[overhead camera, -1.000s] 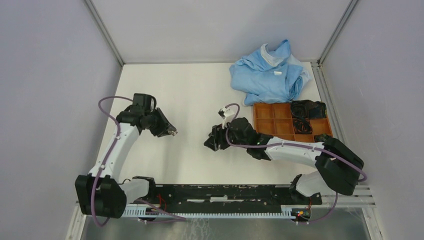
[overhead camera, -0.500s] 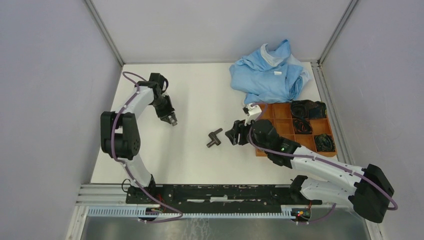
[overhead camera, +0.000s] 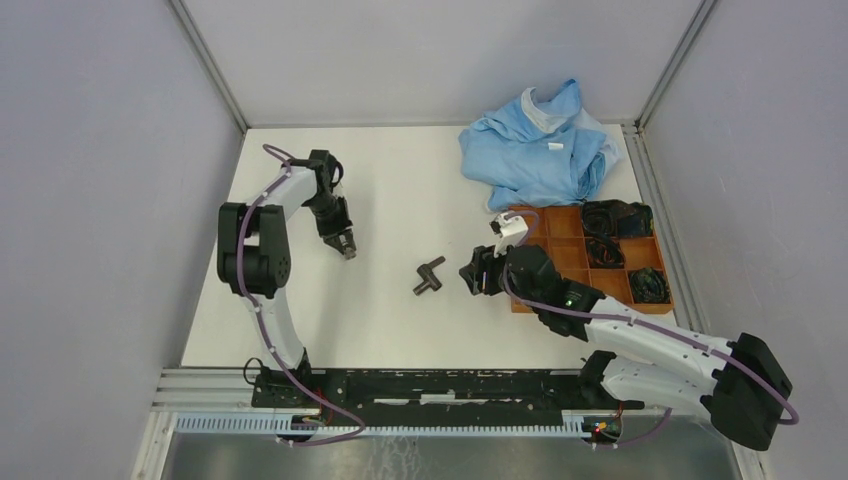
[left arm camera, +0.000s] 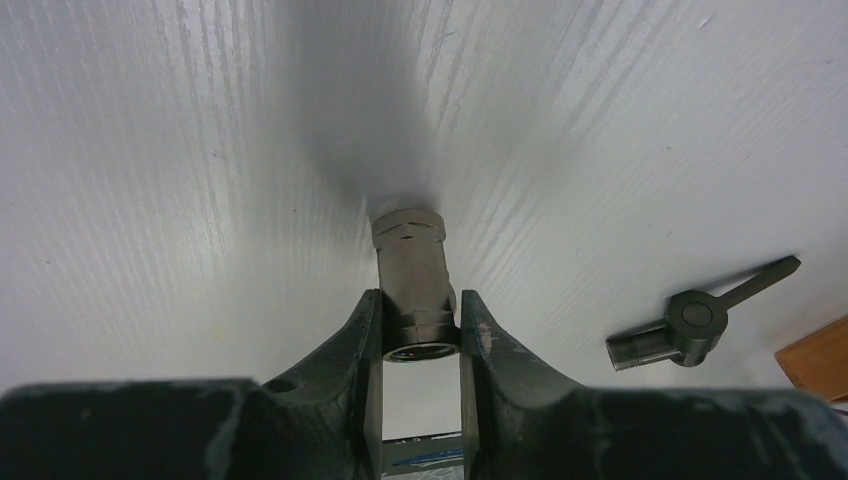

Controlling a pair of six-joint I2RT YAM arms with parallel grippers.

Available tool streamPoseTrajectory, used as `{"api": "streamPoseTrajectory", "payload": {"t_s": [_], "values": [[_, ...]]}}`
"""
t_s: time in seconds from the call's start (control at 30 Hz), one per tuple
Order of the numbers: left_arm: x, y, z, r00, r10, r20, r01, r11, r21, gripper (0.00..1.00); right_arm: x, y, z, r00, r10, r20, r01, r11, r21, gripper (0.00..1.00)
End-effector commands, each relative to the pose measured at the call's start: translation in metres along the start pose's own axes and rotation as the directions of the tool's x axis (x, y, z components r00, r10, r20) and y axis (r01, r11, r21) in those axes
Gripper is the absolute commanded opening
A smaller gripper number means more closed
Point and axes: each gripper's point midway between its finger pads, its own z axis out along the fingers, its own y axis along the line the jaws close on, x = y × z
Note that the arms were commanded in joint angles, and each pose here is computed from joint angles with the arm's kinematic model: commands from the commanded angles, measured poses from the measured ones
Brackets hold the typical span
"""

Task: Install the water faucets

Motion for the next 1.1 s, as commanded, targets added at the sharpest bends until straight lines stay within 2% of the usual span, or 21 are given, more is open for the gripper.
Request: {"api": "streamPoseTrajectory", "payload": {"t_s": [0.0,0.13,0.23,0.33,0.5,0.57,0.6,0.7,0.77,0.87,0.93,1.07], "values": [[-0.006,-0.003,0.001,0.999,0.049,0.003,-0.049,0.999,0.009,0.28,-0.013,-0.002,-0.006,0.997,0.03,0.075,-0.03,1.0,0.001,0.59],[-0.014,0.003,-0.002,0.999,0.034,0.037,-0.032,0.999,-0.04,0.73,-0.013,0.0,-0.006,0.997,0.016,0.07,-0.015,1.0,-0.008,0.6],[-0.023,-0.001,-0.013,0.996,0.033,0.083,-0.03,0.999,-0.04,0.85,-0.016,0.007,-0.006,0.997,-0.01,0.072,0.013,0.999,-0.045,0.65],[-0.036,-0.003,-0.033,0.987,0.03,0.158,-0.019,0.998,-0.067,0.87,-0.019,0.011,-0.009,0.996,-0.033,0.085,0.039,0.997,-0.073,0.69],[-0.053,-0.012,-0.1,0.936,0.033,0.351,0.0,0.996,-0.093,0.88,-0.018,0.025,-0.007,0.987,-0.129,0.096,0.143,0.977,-0.157,0.69],[-0.054,-0.025,-0.131,0.884,0.063,0.463,-0.029,0.996,-0.08,0.87,-0.017,0.026,-0.003,0.983,-0.152,0.103,0.167,0.973,-0.158,0.69],[-0.047,-0.044,-0.147,0.835,0.095,0.542,-0.08,0.995,-0.051,0.87,-0.015,0.024,0.0,0.982,-0.158,0.099,0.172,0.974,-0.148,0.69],[-0.014,-0.091,-0.162,0.745,0.143,0.652,-0.219,0.975,0.037,0.88,-0.007,0.021,0.012,0.983,-0.177,0.048,0.182,0.975,-0.124,0.68],[0.006,-0.11,-0.165,0.715,0.11,0.69,-0.253,0.961,0.109,0.85,0.009,0.027,0.024,0.977,-0.212,-0.033,0.205,0.967,-0.154,0.67],[0.034,-0.129,-0.158,0.7,0.032,0.714,-0.291,0.925,0.243,0.84,0.024,0.031,0.041,0.967,-0.214,-0.139,0.192,0.969,-0.156,0.67],[0.048,-0.125,-0.149,0.699,0.003,0.715,-0.289,0.916,0.279,0.83,0.033,0.03,0.049,0.965,-0.191,-0.178,0.167,0.976,-0.142,0.69],[0.064,-0.094,-0.136,0.715,0.002,0.699,-0.226,0.947,0.23,0.83,0.045,0.03,0.065,0.965,-0.134,-0.226,0.112,0.988,-0.107,0.69]]}}
